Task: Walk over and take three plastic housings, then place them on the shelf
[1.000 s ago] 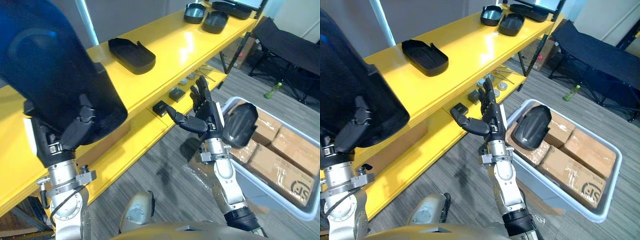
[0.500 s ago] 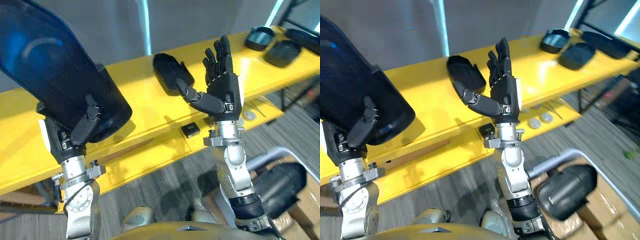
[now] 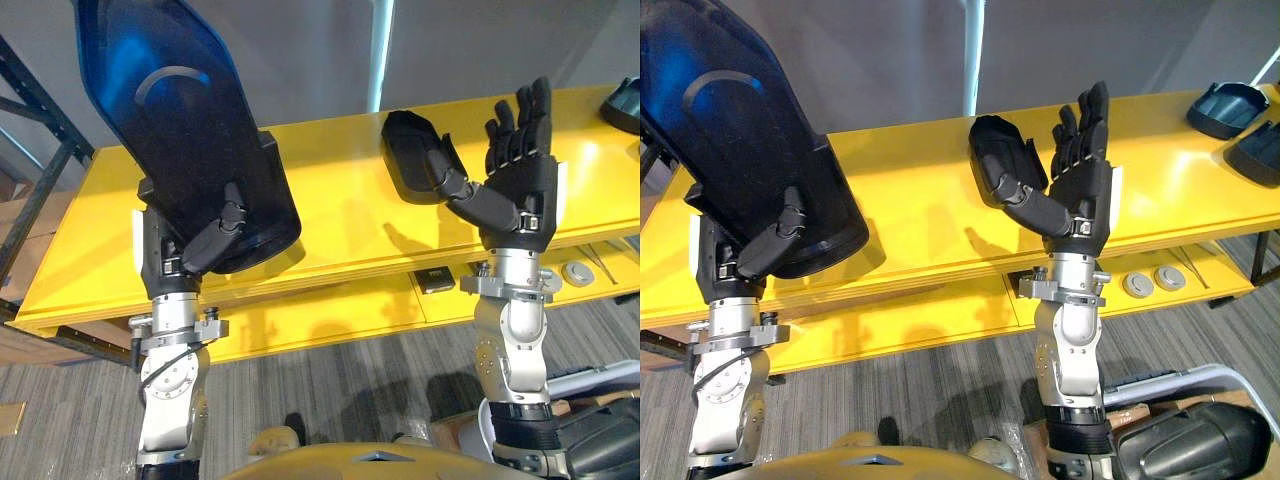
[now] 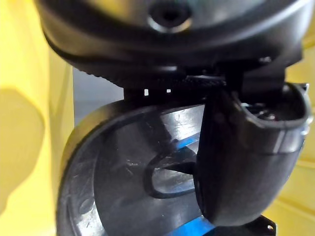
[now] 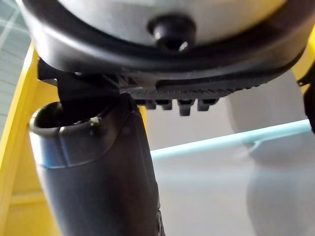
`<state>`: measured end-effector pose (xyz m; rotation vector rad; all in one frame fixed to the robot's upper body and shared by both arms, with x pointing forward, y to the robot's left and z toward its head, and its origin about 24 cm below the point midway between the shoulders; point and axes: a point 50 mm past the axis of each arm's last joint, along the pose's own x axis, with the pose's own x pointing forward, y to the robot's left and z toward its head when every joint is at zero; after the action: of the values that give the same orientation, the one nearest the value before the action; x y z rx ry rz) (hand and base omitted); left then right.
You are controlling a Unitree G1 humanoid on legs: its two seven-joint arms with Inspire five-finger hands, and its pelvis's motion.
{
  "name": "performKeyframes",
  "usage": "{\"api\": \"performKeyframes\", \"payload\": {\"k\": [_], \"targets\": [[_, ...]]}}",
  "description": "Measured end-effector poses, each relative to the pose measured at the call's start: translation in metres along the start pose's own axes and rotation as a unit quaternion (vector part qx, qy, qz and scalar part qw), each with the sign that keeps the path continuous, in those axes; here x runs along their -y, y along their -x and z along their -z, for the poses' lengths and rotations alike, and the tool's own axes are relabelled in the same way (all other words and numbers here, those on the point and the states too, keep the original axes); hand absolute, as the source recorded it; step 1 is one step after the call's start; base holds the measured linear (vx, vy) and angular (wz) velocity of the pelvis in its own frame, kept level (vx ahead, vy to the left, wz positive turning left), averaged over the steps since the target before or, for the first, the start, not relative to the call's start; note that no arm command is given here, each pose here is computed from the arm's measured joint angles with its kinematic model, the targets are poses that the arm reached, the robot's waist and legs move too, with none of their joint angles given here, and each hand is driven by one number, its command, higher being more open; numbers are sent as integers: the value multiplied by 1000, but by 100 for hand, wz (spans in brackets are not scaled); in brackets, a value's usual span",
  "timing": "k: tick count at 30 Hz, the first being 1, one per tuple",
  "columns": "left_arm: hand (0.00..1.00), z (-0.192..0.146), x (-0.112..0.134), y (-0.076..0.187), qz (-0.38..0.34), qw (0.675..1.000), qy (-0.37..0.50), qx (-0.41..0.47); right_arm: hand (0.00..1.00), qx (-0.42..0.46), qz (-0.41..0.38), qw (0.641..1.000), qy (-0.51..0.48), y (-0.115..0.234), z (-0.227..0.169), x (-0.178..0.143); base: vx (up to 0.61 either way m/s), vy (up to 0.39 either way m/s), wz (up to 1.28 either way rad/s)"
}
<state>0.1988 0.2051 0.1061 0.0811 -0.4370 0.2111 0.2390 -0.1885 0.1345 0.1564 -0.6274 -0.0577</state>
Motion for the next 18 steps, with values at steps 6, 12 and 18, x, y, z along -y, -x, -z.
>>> {"api": "performKeyframes", "payload": {"k": [6,12,18], "targets": [[0,11,3,-8,88,995,-33,-41,100,-18,-16,1000,5,9,4,3,-29,59,-18],[0,48,-5,-39,87,989,-68,-103,100,-39,-66,997,-1,11,6,3,-37,30,-15],[0,64,-11,-51,47,988,-53,-137,100,-73,-134,988,-22,13,13,-8,-12,26,-10]]}}
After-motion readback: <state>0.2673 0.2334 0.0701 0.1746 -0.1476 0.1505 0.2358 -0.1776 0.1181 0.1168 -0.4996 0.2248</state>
